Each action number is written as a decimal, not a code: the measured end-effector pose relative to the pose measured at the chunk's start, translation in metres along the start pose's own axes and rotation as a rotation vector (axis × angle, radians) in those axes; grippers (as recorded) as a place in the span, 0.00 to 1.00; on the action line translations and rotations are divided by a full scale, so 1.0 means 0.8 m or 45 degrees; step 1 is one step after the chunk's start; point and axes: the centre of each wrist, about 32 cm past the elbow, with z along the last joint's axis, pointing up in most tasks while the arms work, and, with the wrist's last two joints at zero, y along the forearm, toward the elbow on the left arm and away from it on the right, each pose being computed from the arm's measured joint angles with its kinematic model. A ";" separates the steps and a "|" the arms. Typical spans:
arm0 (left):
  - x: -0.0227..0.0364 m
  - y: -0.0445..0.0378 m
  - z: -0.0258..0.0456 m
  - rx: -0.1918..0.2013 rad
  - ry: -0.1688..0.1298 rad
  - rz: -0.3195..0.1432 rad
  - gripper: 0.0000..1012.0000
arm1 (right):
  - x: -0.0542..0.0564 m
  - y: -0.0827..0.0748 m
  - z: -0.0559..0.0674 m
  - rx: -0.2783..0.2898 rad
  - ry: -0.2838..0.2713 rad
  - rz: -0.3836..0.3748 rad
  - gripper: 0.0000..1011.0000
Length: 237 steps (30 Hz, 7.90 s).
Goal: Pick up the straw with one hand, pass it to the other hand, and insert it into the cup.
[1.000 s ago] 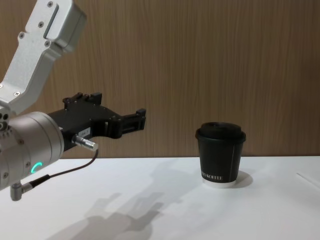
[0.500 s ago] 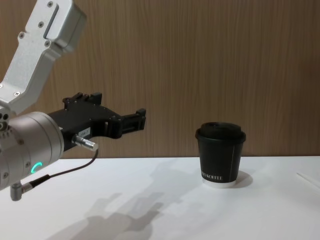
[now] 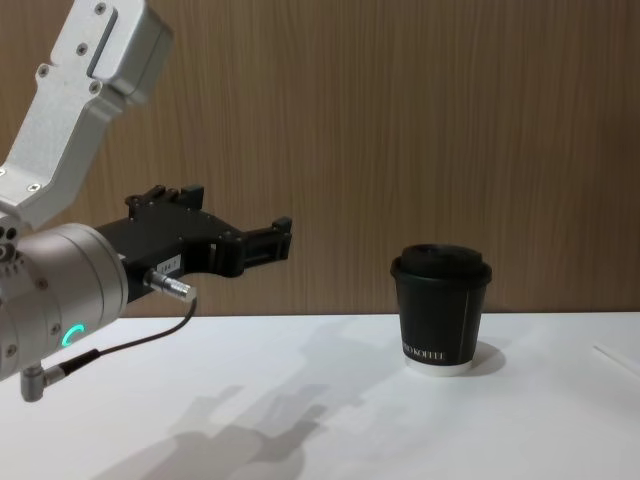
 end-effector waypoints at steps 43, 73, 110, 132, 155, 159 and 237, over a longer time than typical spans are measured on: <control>0.0000 0.000 0.0000 0.000 0.000 0.000 0.99 | 0.007 0.010 -0.007 -0.094 -0.032 -0.031 0.99; 0.0000 0.000 0.0000 0.000 0.000 0.000 0.99 | 0.006 0.008 -0.007 -0.116 -0.045 -0.026 0.56; 0.0000 0.000 0.0000 0.000 0.000 0.000 0.99 | 0.006 0.008 -0.007 -0.115 -0.046 -0.026 0.00; 0.0000 0.000 0.0000 0.000 0.000 0.000 0.99 | 0.022 0.012 0.013 0.158 -0.082 -0.047 0.00; 0.0000 0.000 0.0000 0.000 0.000 0.000 0.99 | 0.044 0.007 0.081 0.579 -0.141 0.163 0.00; 0.0000 0.000 0.0000 0.000 0.000 0.000 0.99 | 0.042 0.007 0.094 0.634 -0.143 0.240 0.00; 0.0285 -0.026 0.0286 -0.152 0.632 -0.482 0.99 | 0.016 0.014 0.125 0.756 -0.154 0.733 0.00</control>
